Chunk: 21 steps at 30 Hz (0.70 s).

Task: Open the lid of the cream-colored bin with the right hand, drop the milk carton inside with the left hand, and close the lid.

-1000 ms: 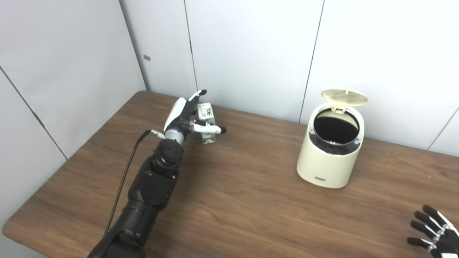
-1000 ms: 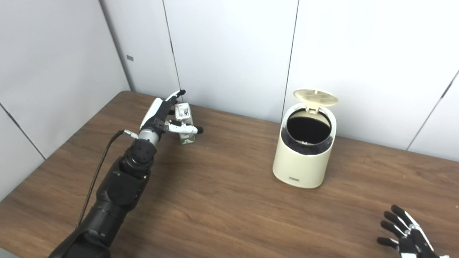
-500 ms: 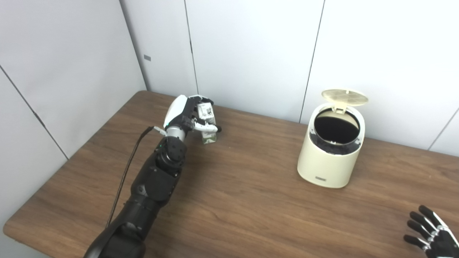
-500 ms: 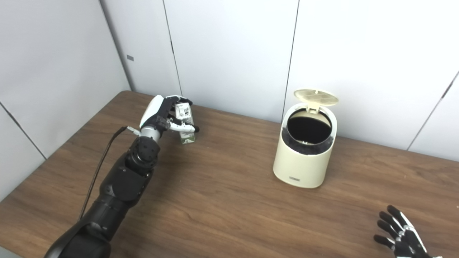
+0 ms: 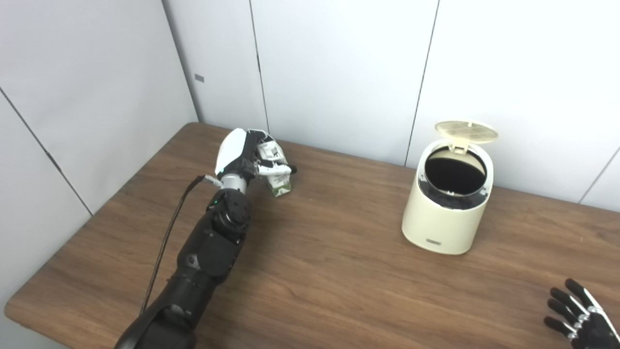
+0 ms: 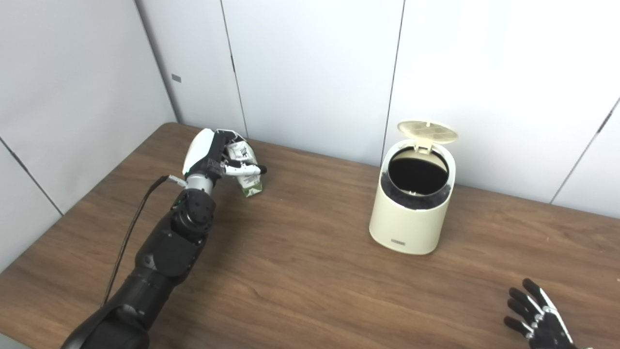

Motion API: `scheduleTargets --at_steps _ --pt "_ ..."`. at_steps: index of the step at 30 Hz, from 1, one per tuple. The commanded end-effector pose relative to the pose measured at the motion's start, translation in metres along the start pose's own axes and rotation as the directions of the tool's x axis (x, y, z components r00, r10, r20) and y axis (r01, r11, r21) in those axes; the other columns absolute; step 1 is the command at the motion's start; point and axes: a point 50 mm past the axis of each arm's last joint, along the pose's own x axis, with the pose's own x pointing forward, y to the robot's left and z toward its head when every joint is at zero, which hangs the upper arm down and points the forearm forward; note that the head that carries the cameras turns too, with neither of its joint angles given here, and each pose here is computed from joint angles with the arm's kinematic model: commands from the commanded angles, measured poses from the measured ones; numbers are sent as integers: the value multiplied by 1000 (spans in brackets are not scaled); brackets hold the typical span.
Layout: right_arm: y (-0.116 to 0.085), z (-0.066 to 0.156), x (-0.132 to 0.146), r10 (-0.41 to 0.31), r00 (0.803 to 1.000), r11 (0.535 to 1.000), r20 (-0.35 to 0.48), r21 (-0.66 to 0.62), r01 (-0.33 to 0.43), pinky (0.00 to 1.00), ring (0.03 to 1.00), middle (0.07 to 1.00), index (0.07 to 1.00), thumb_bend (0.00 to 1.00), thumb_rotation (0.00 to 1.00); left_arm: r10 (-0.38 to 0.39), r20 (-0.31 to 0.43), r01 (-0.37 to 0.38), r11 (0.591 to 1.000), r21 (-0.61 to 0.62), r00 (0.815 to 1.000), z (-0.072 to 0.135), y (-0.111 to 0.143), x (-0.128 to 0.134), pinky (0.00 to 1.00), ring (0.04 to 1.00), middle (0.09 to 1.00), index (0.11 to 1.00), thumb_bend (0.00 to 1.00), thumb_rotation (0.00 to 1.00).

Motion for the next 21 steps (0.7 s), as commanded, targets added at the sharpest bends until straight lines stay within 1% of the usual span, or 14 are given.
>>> scheduleTargets --at_steps 1,4,7,9,12,13,14,15,18,20,21 --pt "1 15 3 -3 998 1000 66 4 3 758 845 854 912 828 1000 101 132 -101 995 -7 986 31 29 11 377 457 500 445 477 0" --pt "2 16 3 3 997 1000 74 17 -4 766 849 857 913 823 1000 118 175 -113 993 -42 978 44 32 2 382 460 494 451 478 0" --pt "3 17 2 10 997 999 71 37 -13 836 886 875 928 820 986 133 229 -117 990 -81 964 56 36 -8 383 459 491 455 478 0" --pt "5 18 4 10 997 999 71 37 -13 858 897 876 934 813 987 132 264 -111 989 -94 955 66 38 -16 392 458 490 455 479 0" --pt "7 22 8 11 997 999 70 44 -14 864 898 874 940 777 992 124 310 -92 989 -118 942 83 39 -29 377 457 495 454 478 0" --pt "8 23 9 12 997 999 70 42 -15 858 895 873 942 744 990 124 325 -86 988 -128 937 89 39 -33 373 458 499 451 477 0" --pt "8 24 9 13 998 999 69 41 -16 853 892 871 945 725 995 124 334 -83 987 -134 934 92 39 -36 371 459 502 449 477 0" --pt "9 25 10 13 998 999 68 39 -16 850 891 870 946 715 998 125 353 -81 987 -138 927 96 40 -39 369 460 504 448 477 0" --pt "13 31 10 -1 998 1000 58 29 0 856 892 869 943 665 993 123 419 -57 985 -165 900 112 41 -48 359 452 511 446 476 0" --pt "16 34 10 1 998 1000 60 15 -2 847 889 873 949 593 999 117 447 -39 983 -179 887 123 43 -53 353 447 511 452 476 0" --pt "17 35 9 3 998 1000 63 14 -4 848 891 876 954 542 1000 115 459 -29 982 -189 881 128 43 -55 355 447 507 454 476 0"
